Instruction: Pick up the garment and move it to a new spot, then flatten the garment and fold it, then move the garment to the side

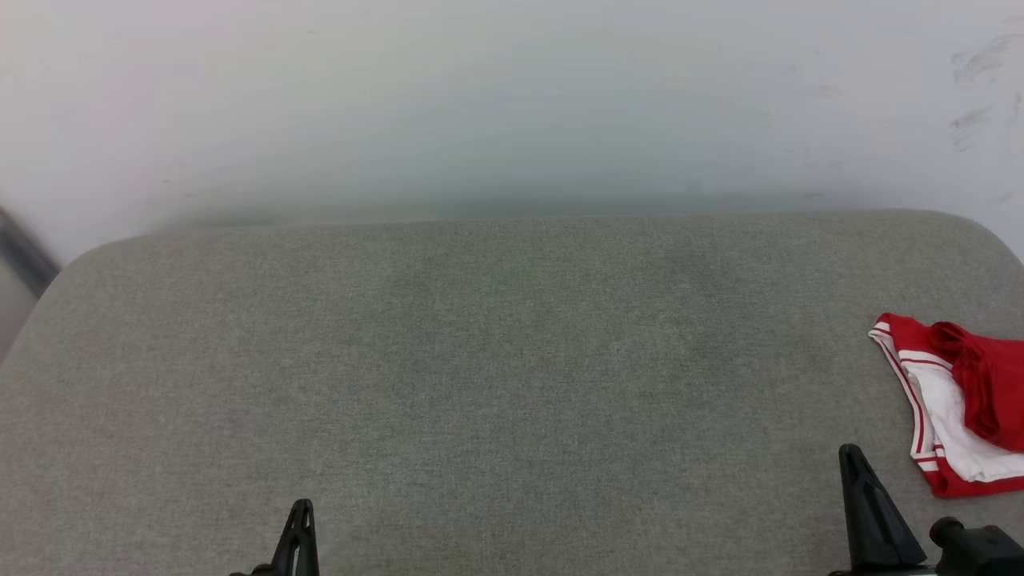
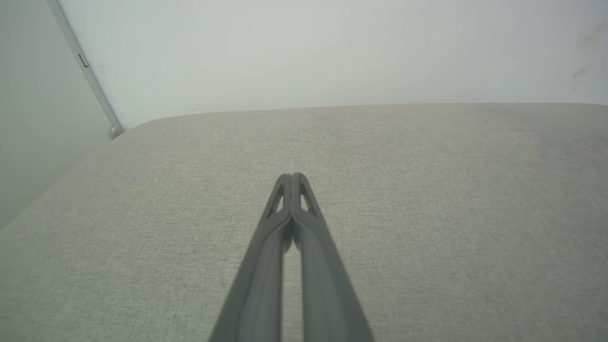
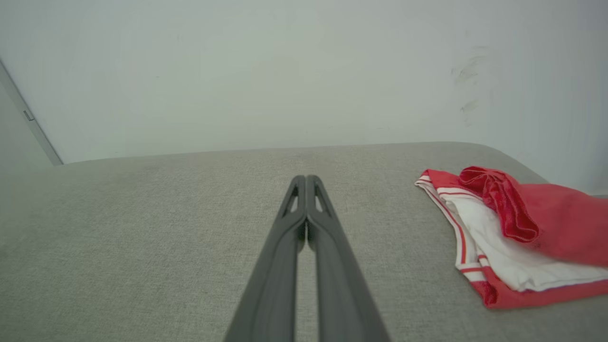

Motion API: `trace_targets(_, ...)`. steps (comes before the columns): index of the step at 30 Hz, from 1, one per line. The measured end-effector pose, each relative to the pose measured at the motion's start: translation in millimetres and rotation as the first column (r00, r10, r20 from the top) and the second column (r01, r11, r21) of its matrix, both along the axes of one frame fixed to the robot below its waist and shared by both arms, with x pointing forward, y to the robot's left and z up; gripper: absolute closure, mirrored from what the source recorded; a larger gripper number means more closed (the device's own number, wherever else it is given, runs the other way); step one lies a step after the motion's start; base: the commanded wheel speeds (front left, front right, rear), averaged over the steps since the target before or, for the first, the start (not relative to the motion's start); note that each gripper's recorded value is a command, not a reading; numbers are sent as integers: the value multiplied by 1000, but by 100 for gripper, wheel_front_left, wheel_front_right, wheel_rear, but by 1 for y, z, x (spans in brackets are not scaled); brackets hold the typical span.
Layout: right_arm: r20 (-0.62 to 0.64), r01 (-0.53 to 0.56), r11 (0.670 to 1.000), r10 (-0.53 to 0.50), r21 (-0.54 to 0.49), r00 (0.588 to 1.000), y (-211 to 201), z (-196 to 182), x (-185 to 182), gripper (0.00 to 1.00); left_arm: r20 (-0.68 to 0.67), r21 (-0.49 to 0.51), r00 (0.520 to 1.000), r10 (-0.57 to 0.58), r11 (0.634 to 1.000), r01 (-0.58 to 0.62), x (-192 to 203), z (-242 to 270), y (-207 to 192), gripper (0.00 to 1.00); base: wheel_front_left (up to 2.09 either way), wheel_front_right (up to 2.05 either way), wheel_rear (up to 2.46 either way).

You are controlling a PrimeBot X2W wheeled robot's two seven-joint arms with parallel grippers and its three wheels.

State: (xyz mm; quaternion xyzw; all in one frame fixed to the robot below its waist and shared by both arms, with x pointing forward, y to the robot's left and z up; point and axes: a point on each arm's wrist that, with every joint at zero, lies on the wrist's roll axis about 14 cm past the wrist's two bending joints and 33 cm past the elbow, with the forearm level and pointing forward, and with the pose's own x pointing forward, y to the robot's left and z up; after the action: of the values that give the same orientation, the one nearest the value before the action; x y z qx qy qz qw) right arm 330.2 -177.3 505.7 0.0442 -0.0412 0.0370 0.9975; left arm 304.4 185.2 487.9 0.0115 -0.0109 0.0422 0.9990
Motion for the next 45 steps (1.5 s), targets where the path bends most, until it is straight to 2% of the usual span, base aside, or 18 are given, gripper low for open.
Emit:
trace_targets(9,-47,30,985,-22,167,999,-5,-9,1,100,-46,-184,999,18,983,-27,2,-11,5,100,0,0,0)
trace_targets(19,-75,58,938,-34,342,997,-10,-11,8,100,-63,-370,998,20,928,-42,13,-14,8,100,0,0,0)
trace_targets(29,-91,74,870,-34,487,995,-14,-10,16,100,-74,-522,997,15,851,-52,23,-15,11,100,0,0,0)
trace_targets(45,-121,97,740,-21,666,992,-17,-12,24,100,-74,-712,997,7,699,-58,35,-14,13,100,0,0,0)
